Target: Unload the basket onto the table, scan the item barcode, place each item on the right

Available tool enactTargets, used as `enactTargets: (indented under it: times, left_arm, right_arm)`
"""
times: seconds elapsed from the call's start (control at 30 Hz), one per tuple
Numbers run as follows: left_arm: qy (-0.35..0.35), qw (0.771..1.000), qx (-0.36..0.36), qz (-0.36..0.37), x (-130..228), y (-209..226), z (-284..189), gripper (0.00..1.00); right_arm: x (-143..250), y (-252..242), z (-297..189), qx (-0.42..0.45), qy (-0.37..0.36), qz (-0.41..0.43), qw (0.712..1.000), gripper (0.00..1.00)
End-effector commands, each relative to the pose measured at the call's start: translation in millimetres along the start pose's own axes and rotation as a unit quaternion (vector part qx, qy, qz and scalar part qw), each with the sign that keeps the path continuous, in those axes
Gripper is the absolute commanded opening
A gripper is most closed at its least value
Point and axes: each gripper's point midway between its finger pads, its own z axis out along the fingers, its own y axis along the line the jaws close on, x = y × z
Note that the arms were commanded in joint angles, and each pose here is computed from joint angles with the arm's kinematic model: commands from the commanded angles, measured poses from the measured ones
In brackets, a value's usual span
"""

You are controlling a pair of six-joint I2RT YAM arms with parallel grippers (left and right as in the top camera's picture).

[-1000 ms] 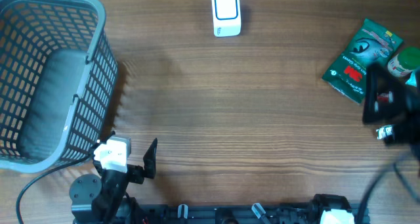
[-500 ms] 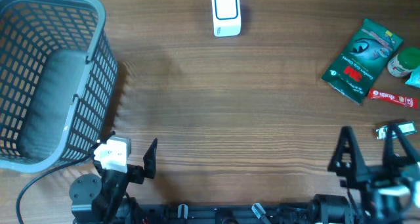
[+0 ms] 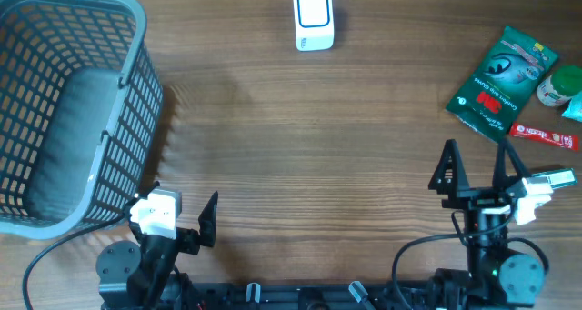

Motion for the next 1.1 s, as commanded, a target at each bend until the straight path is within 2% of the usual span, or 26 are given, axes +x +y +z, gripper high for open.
enactTargets:
  times: [0.0,0.27,0.4,0.57,1.07]
  left_arm:
    - [-0.002,1.0,0.008,-0.004,1,-3,0,1.0]
    - [-0.002,1.0,0.008,-0.004,1,-3,0,1.0]
    - [-0.002,1.0,0.008,-0.004,1,-3,0,1.0]
    - [-0.001,1.0,0.008,-0.004,1,-3,0,1.0]
    - [0.015,1.0,0.008,-0.008,9,-3,0,1.0]
  right_arm:
    - [16,-13,1,0.017,-0.011,-0.002,1.0,1.0]
    - [53,-37,0,0.061,0.013,0.0,0.998,1.0]
    - [57,-42,-1,0.076,0.021,-0.005,0.997,1.0]
    - [96,-54,-7,0.098,0.101,-0.009,0.99,1.0]
    - [96,-49,-6,0.087,0.102,-0.005,0.991,1.0]
